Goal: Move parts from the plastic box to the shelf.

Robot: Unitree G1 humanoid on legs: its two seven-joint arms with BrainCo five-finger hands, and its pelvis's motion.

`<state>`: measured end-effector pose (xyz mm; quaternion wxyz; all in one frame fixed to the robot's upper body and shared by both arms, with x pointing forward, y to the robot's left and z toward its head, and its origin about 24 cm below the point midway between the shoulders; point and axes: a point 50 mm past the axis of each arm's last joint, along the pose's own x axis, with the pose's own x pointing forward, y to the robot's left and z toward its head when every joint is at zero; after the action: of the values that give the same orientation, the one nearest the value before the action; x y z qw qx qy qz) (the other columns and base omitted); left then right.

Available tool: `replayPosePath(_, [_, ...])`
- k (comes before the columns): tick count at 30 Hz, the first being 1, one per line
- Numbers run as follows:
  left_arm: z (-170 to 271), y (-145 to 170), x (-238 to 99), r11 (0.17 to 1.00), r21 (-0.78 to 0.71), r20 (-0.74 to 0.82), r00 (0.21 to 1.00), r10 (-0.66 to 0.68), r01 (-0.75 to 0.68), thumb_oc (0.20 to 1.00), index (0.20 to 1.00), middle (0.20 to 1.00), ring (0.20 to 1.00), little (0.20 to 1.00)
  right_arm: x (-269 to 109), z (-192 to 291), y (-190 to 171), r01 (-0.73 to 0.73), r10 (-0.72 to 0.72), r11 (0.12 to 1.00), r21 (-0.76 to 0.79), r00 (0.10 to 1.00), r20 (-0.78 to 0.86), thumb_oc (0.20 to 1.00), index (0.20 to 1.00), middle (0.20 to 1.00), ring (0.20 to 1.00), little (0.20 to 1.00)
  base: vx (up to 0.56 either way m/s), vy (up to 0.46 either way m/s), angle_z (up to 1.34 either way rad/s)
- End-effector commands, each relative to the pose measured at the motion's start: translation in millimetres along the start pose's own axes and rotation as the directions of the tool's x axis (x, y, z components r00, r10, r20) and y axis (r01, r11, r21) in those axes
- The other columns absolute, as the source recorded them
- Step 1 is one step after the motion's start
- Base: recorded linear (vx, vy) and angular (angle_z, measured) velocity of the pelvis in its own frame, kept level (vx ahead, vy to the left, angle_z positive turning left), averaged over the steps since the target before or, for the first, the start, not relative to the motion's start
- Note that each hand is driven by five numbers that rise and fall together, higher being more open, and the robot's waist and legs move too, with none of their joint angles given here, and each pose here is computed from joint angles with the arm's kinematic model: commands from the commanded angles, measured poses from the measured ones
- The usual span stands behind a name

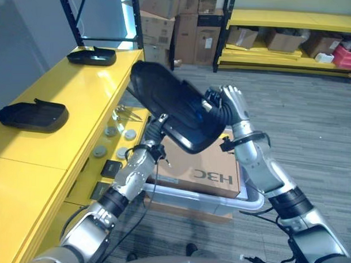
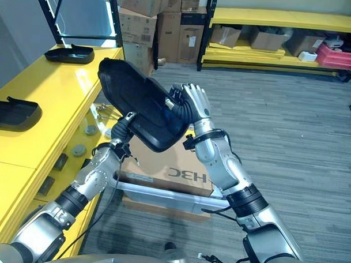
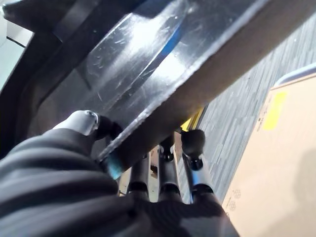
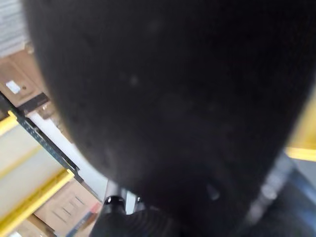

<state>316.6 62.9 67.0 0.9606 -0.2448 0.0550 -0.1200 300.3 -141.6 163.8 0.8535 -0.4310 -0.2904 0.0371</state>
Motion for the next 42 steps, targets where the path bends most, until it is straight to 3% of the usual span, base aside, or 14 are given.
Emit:
replayPosePath(1, [34.6,-31.2,19.0,0.992,0.077,0.161,0.980,-0.115,0.104,0.200,0.200,0.200,0.200,0.200,-9.6,73.8,18.4,-0.224,0.086,0.916,0.333,0.920,0.382,0.200,0.200,0.200,0.200,0.200,0.00,0.000,0.00])
replayPosePath(5, [34.6,-31.2,19.0,0.992,0.077,0.161,0.980,-0.115,0.103,0.200,0.200,0.200,0.200,0.200,-9.6,73.8,18.4,-0.224,0.086,0.916,0.333,0.920,0.382,0.200,0.200,0.200,0.200,0.200,0.00,0.000,0.00])
replayPosePath(6, [43.6,-20.6,16.2,0.989,0.138,0.221,0.972,-0.081,0.051,0.200,0.200,0.200,0.200,0.200,-19.0,65.4,16.9,-0.214,0.095,0.924,0.315,0.931,0.352,1.000,1.000,1.000,1.000,1.000,-0.02,0.047,0.03])
replayPosePath(8, [55.3,-5.1,11.2,0.966,0.256,0.293,0.956,-0.034,-0.044,0.200,0.200,0.200,0.200,0.200,-32.7,32.0,-1.9,-0.074,0.009,0.934,0.350,0.982,0.186,1.000,1.000,1.000,1.000,1.000,-0.01,0.053,0.08])
replayPosePath(11, [61.2,0.5,7.5,0.956,0.286,0.319,0.947,-0.036,-0.060,0.200,0.200,0.200,0.200,0.200,-45.2,10.7,-12.0,0.038,-0.065,0.922,0.386,0.996,0.056,1.000,1.000,1.000,1.000,1.000,0.01,0.035,0.03])
replayPosePath(12, [77.4,11.4,0.9,0.935,0.335,0.385,0.922,-0.025,-0.115,0.200,0.200,0.200,0.200,0.200,-64.5,-16.8,-20.8,0.192,-0.155,0.902,0.387,0.980,-0.124,1.000,1.000,1.000,1.000,1.000,0.01,0.048,-0.07])
replayPosePath(15, [101.4,20.8,-11.0,0.875,0.436,0.490,0.871,-0.037,-0.209,0.200,0.200,0.200,0.200,0.200,-103.7,-47.1,-26.5,0.393,-0.242,0.813,0.430,0.899,-0.364,1.000,1.000,1.000,1.000,1.000,0.01,0.050,-0.02])
replayPosePath(18, [121.2,23.6,-17.4,0.818,0.494,0.576,0.816,-0.053,-0.295,0.200,0.200,0.200,0.200,0.200,-148.9,-82.9,-0.5,0.479,-0.178,0.799,0.365,0.767,-0.616,1.000,1.000,1.000,1.000,1.000,0.00,0.031,-0.05])
replayPosePath(19, [121.4,23.6,-17.5,0.818,0.494,0.576,0.816,-0.053,-0.296,0.200,0.200,0.200,0.200,0.200,-148.6,-82.9,-0.2,0.479,-0.179,0.798,0.366,0.768,-0.615,1.000,1.000,1.000,1.000,1.000,-0.02,0.027,-0.07])
replayPosePath(23, [147.1,14.3,-41.6,0.803,0.519,0.671,0.722,-0.170,-0.294,0.200,0.200,0.200,0.200,0.200,-233.7,-122.2,55.7,0.363,0.093,0.889,0.280,0.455,-0.886,1.000,1.000,1.000,1.000,1.000,-0.02,-0.001,-0.12])
replayPosePath(25, [148.3,10.4,-50.3,0.799,0.537,0.678,0.702,-0.219,-0.270,0.200,0.200,0.200,0.200,0.200,-267.1,-127.3,79.6,0.251,0.226,0.917,0.311,0.316,-0.921,1.000,1.000,1.000,1.000,1.000,0.01,-0.050,-0.02])
replayPosePath(30, [149.5,17.3,-69.2,0.787,0.565,0.675,0.688,-0.267,-0.248,0.200,0.200,0.200,0.200,0.200,-320.8,-122.8,124.7,0.052,0.498,0.865,0.499,0.031,-0.867,1.000,1.000,1.000,1.000,1.000,-0.04,-0.073,0.01])
replayPosePath(36, [141.2,43.9,-98.2,0.810,0.510,0.692,0.698,-0.185,-0.291,0.200,0.200,0.200,0.200,0.200,-321.2,-115.9,147.5,-0.120,0.606,0.786,0.606,-0.045,-0.794,1.000,1.000,1.000,1.000,1.000,-0.04,-0.093,0.18])
replayPosePath(42, [154.2,22.7,-102.8,0.774,0.565,0.718,0.633,-0.289,-0.287,0.200,0.200,0.200,0.200,0.200,-345.2,-121.2,135.5,-0.104,0.551,0.812,0.574,-0.184,-0.814,1.000,1.000,1.000,1.000,1.000,-0.14,-0.127,0.97])
